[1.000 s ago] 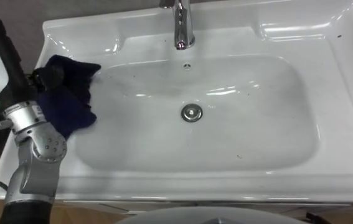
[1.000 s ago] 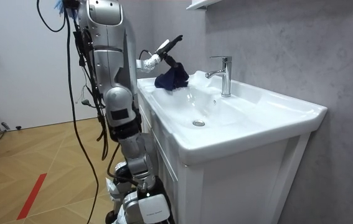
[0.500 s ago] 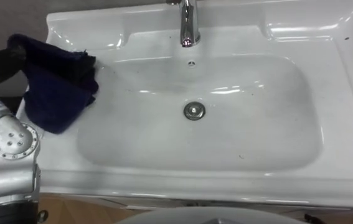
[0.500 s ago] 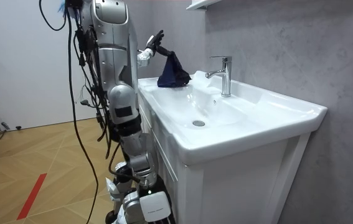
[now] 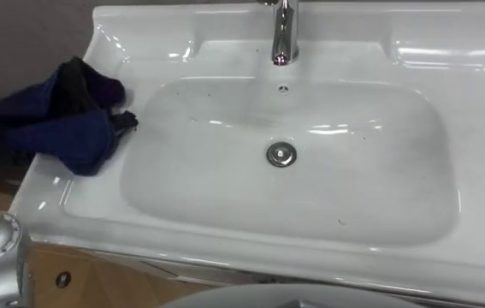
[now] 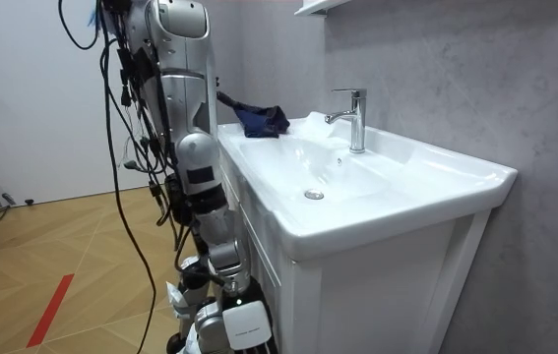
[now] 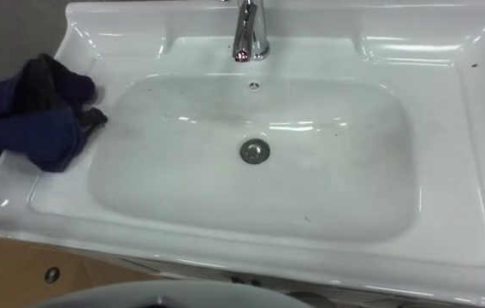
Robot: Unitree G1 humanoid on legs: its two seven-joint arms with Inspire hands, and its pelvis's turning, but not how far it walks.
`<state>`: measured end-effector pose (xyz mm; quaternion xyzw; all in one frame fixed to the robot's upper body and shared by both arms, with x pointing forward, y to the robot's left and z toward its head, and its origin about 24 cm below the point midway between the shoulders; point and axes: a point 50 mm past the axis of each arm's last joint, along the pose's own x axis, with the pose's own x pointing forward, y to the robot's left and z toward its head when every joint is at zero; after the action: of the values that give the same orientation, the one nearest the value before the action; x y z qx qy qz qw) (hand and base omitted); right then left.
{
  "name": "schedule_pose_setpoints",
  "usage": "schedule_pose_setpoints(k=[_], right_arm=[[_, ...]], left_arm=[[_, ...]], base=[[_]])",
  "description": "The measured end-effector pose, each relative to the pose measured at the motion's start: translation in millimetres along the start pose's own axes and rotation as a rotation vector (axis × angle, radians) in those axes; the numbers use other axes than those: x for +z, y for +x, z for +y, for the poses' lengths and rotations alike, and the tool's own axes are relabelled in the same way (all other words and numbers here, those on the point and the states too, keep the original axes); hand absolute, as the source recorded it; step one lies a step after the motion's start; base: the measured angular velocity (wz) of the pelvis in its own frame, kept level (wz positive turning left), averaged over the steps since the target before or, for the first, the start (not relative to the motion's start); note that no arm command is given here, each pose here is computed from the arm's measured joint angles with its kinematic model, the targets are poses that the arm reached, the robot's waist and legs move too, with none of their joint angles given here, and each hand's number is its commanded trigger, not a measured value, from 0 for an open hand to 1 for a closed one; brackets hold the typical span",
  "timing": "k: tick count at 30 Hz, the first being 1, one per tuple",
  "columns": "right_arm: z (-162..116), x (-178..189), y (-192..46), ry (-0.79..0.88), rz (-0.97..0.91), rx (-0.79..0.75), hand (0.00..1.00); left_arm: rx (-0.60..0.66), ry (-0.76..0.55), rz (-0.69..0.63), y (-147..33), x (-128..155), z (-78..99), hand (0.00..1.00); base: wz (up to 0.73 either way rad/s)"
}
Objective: Wipe basin
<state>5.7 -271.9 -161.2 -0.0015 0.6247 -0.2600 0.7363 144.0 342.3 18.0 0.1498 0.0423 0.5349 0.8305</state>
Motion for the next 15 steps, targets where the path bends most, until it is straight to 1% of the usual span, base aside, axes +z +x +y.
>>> schedule_pose_setpoints(k=[1,5,15], right_arm=[[0.4,-0.3,0.0,0.003,0.004,0.007,0.0],[1.0,0.1,0.0,0.017,0.004,0.017,0.0],[-0.2,2.9,0.2,0.015,-0.007,0.015,0.0]], left_arm=[[-0.005,-0.006,0.019,-0.7,-2.6,0.2,0.0],[-0.026,-0.009,0.023,-2.1,-3.2,-1.3,0.0],[-0.069,-0.001,0.017,-5.1,-3.2,-6.9,0.0]], base=[[0.18],[0.11],[0.01]])
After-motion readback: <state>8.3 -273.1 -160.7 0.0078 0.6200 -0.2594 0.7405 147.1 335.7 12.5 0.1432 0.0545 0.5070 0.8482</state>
